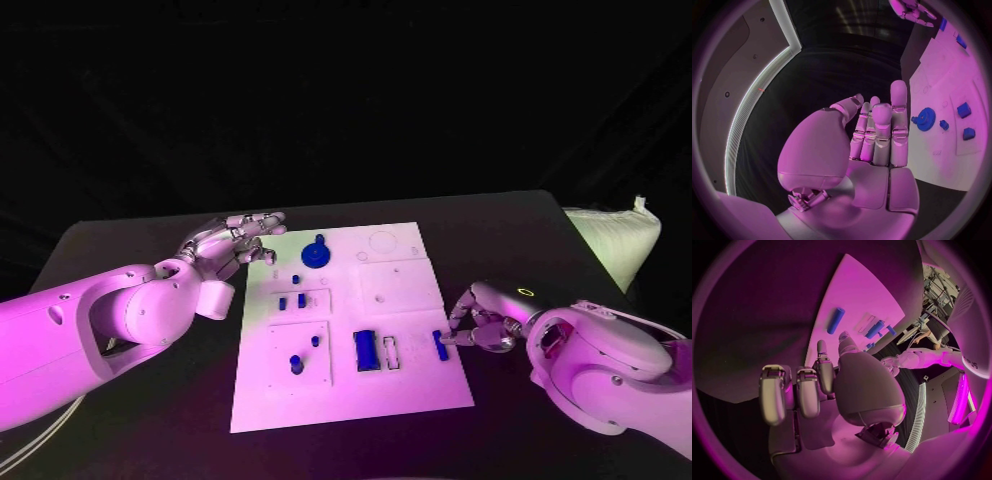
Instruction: Assemble the parts on the task board
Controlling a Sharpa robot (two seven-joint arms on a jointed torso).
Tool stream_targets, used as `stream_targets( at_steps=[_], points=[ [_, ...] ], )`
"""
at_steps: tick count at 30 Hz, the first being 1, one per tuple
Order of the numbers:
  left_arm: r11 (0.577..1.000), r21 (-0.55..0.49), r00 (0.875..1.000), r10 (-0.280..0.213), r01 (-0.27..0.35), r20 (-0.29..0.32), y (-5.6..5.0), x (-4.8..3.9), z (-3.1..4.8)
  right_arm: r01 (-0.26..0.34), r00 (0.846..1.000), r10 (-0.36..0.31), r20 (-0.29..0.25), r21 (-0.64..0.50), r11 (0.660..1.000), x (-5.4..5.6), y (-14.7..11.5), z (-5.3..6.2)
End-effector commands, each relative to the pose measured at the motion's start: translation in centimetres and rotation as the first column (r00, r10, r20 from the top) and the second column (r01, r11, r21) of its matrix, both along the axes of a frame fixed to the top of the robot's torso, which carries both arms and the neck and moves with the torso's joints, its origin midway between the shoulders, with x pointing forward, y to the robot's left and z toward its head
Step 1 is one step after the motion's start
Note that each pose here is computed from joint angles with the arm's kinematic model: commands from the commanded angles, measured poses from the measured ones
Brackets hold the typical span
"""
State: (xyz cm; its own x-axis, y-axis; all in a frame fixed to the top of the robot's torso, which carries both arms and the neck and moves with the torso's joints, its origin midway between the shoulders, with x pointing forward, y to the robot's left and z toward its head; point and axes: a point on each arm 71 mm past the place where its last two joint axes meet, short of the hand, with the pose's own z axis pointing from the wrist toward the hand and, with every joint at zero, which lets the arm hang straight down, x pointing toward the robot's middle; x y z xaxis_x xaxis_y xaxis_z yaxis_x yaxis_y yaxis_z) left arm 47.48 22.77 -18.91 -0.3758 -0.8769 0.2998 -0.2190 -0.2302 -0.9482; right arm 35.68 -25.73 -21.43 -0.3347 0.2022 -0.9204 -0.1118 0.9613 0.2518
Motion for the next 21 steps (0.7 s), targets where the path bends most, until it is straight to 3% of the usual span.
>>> stream_targets(
  at_steps=[1, 21],
  points=[
    [1.0, -0.011, 1.0, -0.02, 0.02, 0.01, -0.2, -0.08, 0.13, -0.048, 0.999, 0.047, -0.005, -0.095, 0.994, -0.2, 0.3, -0.7],
    [1.0, -0.009, 1.0, -0.016, 0.017, 0.008, -0.1, -0.08, 0.11, -0.103, 0.994, 0.1, -0.033, -0.12, 0.987, -0.3, 1.9, -2.2]
  ],
)
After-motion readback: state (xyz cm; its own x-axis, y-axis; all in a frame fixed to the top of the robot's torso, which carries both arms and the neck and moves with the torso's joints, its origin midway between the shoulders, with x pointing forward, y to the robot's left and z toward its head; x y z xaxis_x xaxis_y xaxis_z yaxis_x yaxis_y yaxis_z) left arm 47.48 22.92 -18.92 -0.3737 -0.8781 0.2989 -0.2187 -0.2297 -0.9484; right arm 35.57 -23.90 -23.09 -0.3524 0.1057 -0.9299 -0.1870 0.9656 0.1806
